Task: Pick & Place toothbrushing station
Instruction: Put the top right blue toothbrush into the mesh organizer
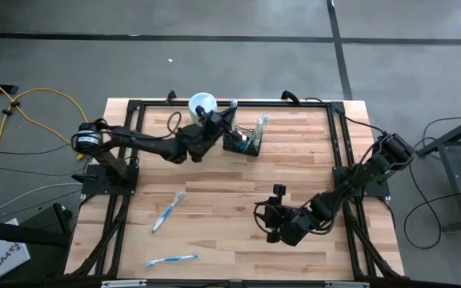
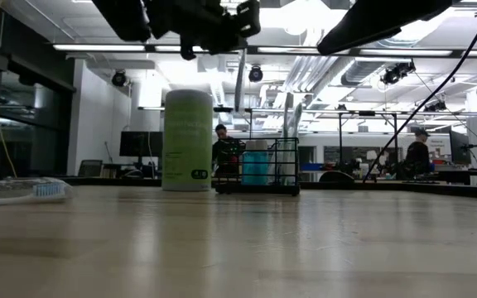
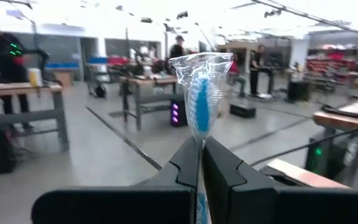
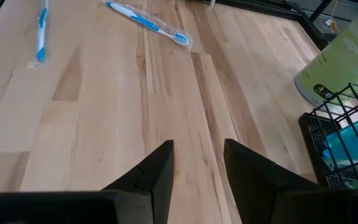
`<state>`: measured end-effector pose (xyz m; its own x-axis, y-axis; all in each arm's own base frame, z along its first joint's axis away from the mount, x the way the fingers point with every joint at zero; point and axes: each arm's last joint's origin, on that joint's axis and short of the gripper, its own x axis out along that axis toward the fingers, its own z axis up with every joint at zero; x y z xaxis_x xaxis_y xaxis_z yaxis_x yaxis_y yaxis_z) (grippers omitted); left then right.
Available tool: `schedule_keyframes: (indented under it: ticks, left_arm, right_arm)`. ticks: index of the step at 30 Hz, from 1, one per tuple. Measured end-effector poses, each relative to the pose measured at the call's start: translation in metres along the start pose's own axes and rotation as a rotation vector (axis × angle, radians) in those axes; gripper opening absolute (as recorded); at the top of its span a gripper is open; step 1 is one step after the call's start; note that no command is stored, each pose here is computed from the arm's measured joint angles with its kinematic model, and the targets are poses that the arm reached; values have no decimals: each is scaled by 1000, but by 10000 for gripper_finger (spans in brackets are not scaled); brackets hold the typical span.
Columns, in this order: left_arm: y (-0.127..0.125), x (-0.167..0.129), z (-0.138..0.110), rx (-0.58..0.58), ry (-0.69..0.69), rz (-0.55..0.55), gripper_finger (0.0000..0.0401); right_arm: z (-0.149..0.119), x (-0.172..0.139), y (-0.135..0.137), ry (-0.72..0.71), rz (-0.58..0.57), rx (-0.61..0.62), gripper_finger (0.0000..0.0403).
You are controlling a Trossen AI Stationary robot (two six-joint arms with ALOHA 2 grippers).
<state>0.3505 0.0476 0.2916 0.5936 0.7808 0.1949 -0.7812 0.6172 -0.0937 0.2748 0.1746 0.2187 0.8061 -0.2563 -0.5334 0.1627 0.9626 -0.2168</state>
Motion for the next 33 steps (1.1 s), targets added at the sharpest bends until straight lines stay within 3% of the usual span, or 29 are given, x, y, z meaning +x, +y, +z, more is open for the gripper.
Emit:
schedule_keyframes:
  ticks: [7, 12, 33]
  left_arm:
    - [-7, 5, -28, 70, -127, 103, 1]
    - [-6, 9, -45, 106, -110, 151, 1]
    - [0, 16, -54, 77, -65, 167, 1]
  right_arm:
    - [0, 1, -2, 5, -7, 0, 133]
    - [-1, 1, -2, 11, -9, -7, 133]
    - [-2, 2, -3, 19, -13, -13, 133]
